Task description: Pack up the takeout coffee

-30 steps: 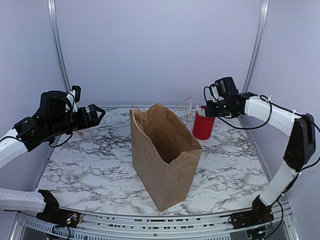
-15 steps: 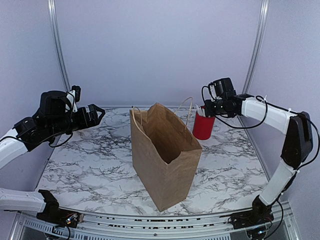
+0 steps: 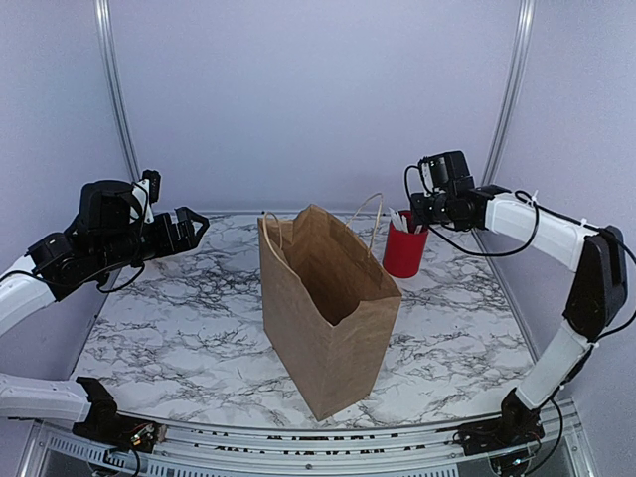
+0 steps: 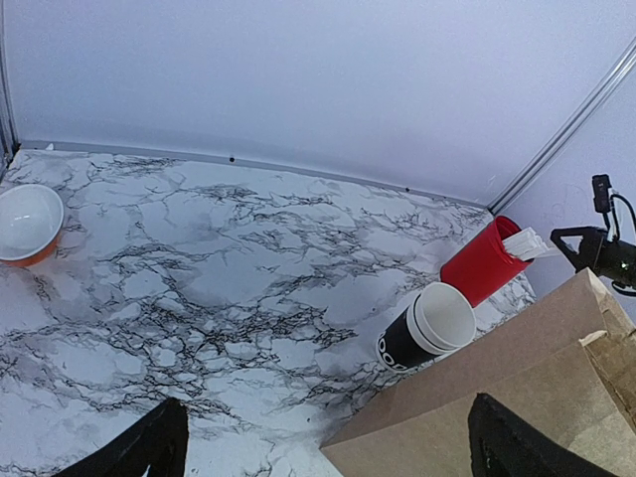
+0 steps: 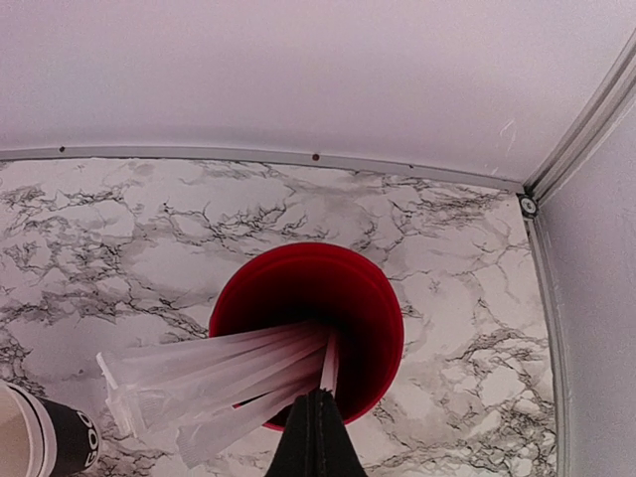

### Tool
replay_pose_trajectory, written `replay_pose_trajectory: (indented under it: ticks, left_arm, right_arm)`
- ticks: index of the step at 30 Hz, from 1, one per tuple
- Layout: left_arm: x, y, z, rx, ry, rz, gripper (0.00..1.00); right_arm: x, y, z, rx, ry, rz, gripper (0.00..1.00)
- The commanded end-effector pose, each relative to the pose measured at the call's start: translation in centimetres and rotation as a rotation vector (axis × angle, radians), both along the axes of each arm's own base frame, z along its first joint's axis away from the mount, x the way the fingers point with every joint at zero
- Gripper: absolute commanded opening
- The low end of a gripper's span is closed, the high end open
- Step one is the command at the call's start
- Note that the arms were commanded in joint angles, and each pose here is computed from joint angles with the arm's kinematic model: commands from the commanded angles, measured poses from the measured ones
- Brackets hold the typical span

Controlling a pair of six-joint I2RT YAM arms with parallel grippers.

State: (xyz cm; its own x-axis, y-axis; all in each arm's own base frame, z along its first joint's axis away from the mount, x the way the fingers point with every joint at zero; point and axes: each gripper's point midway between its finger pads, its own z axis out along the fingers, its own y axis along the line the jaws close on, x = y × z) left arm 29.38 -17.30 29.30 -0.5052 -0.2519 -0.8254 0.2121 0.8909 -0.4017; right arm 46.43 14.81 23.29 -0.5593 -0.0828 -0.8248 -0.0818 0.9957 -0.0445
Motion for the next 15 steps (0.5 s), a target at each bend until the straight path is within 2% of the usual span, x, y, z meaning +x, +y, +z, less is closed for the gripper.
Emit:
replay_pose_trajectory:
  ticks: [1, 15]
  left_arm:
    - [0.2, -0.1, 1.4, -0.034, -0.042, -0.003, 0.99]
    - [0.5, -0.6, 1.2, -0.030, -0.038, -0.013, 0.99]
  right_arm:
    - [-0.8, 0.1, 6.1, 0.025, -0.122, -0.005, 0.01]
    - [-4.6, -1.2, 15.4, 0.111, -0.294, -0.010, 0.01]
